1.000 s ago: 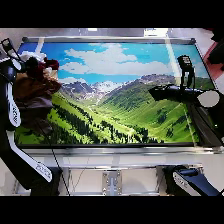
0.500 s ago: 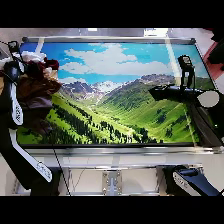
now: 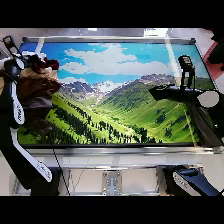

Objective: Fold the shirts.

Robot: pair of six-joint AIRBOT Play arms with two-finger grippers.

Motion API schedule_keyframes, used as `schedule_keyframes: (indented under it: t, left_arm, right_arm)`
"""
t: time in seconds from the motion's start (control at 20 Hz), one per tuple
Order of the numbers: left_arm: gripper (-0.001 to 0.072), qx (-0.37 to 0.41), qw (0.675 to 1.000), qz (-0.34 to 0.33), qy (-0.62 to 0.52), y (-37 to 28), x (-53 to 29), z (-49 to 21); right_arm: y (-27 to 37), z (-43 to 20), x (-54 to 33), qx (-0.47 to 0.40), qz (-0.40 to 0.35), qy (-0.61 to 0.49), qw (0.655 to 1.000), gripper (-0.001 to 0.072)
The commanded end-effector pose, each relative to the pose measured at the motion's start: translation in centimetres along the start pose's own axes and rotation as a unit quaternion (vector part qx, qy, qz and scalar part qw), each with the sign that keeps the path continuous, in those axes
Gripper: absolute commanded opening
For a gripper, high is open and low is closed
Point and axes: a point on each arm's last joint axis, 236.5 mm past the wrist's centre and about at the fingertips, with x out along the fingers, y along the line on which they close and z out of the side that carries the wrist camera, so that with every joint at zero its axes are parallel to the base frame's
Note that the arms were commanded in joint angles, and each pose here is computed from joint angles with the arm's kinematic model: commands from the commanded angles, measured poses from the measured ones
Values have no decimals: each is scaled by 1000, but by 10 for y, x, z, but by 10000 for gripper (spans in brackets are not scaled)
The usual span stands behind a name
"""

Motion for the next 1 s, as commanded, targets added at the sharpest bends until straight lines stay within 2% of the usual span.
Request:
schedule_keyframes:
  t: [0.0, 0.1, 0.25, 0.35, 0.5, 0.75, 0.85, 0.95]
  left_arm:
    - [12, 11, 997, -54, -58, -48, -62, 71]
    - [12, 50, 985, -118, -113, -104, -129, 120]
    - [11, 95, 951, -221, -193, -189, -249, 171]
    - [11, 97, 925, -303, -205, -238, -328, 177]
    - [11, 109, 870, -438, -197, -298, -436, 162]
    - [9, 39, 763, -629, -148, -338, -545, 144]
    - [10, 28, 737, -663, -131, -342, -564, 139]
    - [10, 37, 730, -677, -84, -347, -563, 117]
  right_arm:
    - [-12, 9, -1, -18, -27, -19, 999, 478]
    - [-23, 19, -2, -35, -50, -38, 997, 478]
    - [-38, 31, -5, -63, -85, -60, 993, 478]
    - [-48, 34, -8, -87, -108, -63, 988, 478]
    - [-63, 32, -11, -117, -139, -52, 982, 478]
    - [-88, 32, -21, -98, -165, -53, 980, 478]
    - [-103, 30, -26, -86, -179, -50, 979, 477]
    - [-116, 27, -32, -74, -191, -47, 978, 477]
